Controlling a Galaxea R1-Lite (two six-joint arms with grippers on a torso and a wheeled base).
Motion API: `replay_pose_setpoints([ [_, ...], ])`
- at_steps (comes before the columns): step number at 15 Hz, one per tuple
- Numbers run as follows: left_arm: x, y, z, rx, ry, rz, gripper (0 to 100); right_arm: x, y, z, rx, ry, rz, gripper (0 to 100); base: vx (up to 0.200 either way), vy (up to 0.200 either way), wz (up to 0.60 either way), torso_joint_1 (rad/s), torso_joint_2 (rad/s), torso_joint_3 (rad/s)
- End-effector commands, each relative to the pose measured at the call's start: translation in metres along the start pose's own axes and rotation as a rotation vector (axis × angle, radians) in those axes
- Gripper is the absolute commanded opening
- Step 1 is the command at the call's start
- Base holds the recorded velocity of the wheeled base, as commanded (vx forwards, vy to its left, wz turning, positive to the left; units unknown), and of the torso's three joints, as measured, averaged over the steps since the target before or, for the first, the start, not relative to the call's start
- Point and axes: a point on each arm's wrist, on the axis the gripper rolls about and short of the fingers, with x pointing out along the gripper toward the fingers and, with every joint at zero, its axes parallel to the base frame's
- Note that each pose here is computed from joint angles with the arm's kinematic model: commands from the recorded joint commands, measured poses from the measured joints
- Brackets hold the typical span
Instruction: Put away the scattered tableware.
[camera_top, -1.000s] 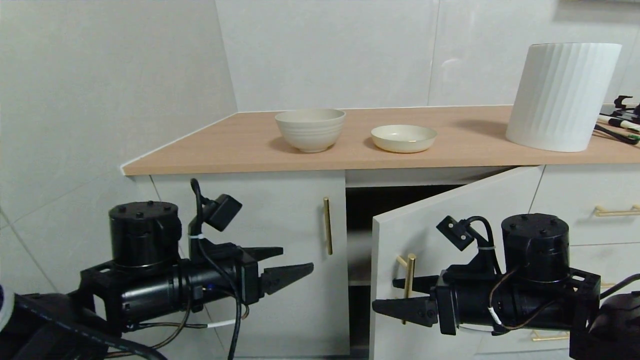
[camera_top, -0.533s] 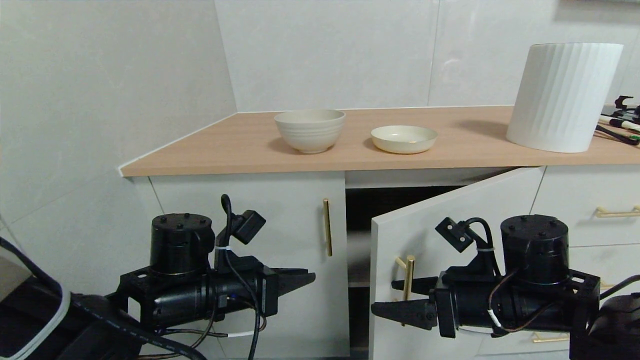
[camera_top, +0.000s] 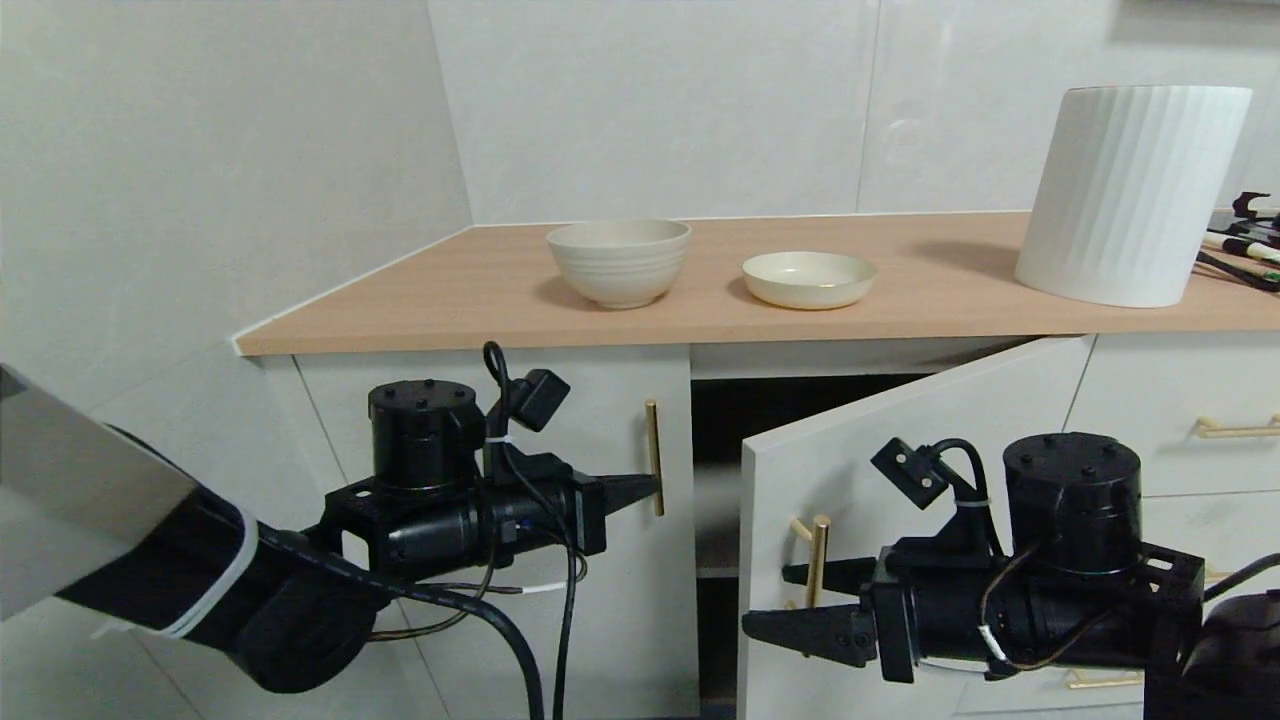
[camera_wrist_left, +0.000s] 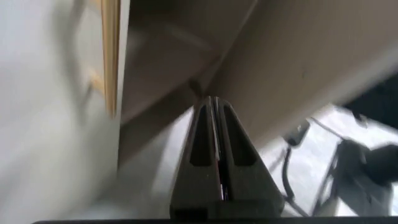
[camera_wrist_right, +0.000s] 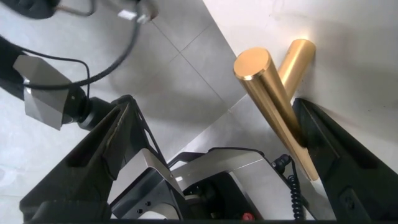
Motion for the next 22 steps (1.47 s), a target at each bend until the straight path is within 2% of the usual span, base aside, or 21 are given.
replay_pose_setpoints([
  [1,0.013,0.004,-0.016,-0.022,0.046,-0.009,0,0.002,0.003,-0.002,-0.001,0.009,0.007,100,0.0,0.0,0.0,0.0,0.0,0.0],
  [2,0.027,0.012,-0.031,-0.022,0.054,-0.016,0,0.001,0.003,-0.002,-0.002,0.008,0.007,100,0.0,0.0,0.0,0.0,0.0,0.0],
  [4,0.044,0.016,-0.038,0.041,-0.067,-0.009,0,0.001,0.003,-0.002,-0.006,0.002,0.008,100,0.0,0.0,0.0,0.0,0.0,0.0],
  [6,0.064,0.013,-0.043,0.072,-0.19,0.001,0,0.002,0.002,-0.003,-0.002,0.006,0.003,100,0.0,0.0,0.0,0.0,0.0,0.0],
  [7,0.068,0.013,-0.045,0.083,-0.212,-0.013,0,0.003,0.001,-0.003,-0.001,0.006,0.0,100,0.0,0.0,0.0,0.0,0.0,0.0],
  [9,0.073,0.006,-0.05,0.085,-0.194,-0.037,0,0.002,0.002,-0.003,-0.003,0.005,-0.002,100,0.0,0.0,0.0,0.0,0.0,0.0],
  [12,0.079,-0.013,-0.057,0.097,-0.169,-0.087,0,-0.001,0.001,-0.006,-0.008,0.008,-0.014,100,0.0,0.0,0.0,0.0,0.0,0.0],
  [14,0.081,-0.019,-0.059,0.104,-0.163,-0.104,0,-0.004,-0.005,-0.008,-0.062,0.009,-0.047,100,0.0,0.0,0.0,0.0,0.0,0.0],
  [22,0.082,-0.033,-0.064,0.109,-0.137,-0.149,0,-0.019,-0.026,-0.004,-0.093,-0.044,-0.195,100,0.0,0.0,0.0,0.0,0.0,0.0],
])
